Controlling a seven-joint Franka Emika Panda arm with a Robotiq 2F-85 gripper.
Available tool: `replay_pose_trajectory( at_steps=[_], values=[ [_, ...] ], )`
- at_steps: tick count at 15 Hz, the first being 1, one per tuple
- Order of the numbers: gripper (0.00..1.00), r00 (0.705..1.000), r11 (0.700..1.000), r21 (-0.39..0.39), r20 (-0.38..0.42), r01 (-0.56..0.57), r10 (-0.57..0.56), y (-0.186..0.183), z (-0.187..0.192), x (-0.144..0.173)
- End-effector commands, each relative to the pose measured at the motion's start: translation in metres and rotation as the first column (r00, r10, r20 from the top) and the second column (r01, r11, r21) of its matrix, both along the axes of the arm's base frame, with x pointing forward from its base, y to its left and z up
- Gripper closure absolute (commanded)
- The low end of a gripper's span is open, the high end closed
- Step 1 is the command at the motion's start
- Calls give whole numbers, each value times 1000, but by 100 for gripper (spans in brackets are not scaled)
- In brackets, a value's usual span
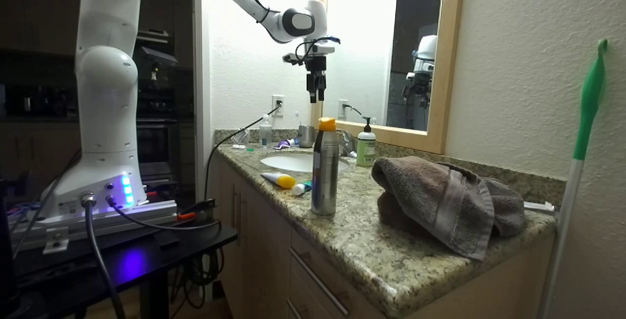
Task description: Move the white tube and the blue spray can to the back of the counter
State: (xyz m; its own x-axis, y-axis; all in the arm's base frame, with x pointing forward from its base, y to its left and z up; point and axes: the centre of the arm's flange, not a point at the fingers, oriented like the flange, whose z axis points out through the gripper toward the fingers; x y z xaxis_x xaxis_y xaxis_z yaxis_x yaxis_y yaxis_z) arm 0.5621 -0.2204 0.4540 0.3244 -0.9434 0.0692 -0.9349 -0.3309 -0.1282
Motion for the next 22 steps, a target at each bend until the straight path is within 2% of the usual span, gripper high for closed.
replay_pose_trajectory(
  at_steps=[1, 4, 6, 10, 12, 13, 14, 19, 22],
  values=[
    [0, 987, 983, -94, -14, 161, -163, -42, 7, -29],
    [0, 958, 947, -182, -62, 266, -280, -78, 7, -65],
    [0, 941, 940, -189, -130, 285, -311, -86, -7, -96],
    [0, 918, 959, -60, -278, 277, -283, -72, -32, -144],
    [0, 914, 955, -24, -283, 295, -289, -63, -30, -155],
    [0, 924, 949, -22, -224, 314, -311, -62, -20, -147],
    [0, 913, 952, -57, -272, 301, -305, -71, -32, -136],
    [0, 912, 949, -57, -266, 309, -313, -68, -35, -135],
    [0, 883, 918, -48, -257, 393, -392, -91, -62, -166]
  ],
)
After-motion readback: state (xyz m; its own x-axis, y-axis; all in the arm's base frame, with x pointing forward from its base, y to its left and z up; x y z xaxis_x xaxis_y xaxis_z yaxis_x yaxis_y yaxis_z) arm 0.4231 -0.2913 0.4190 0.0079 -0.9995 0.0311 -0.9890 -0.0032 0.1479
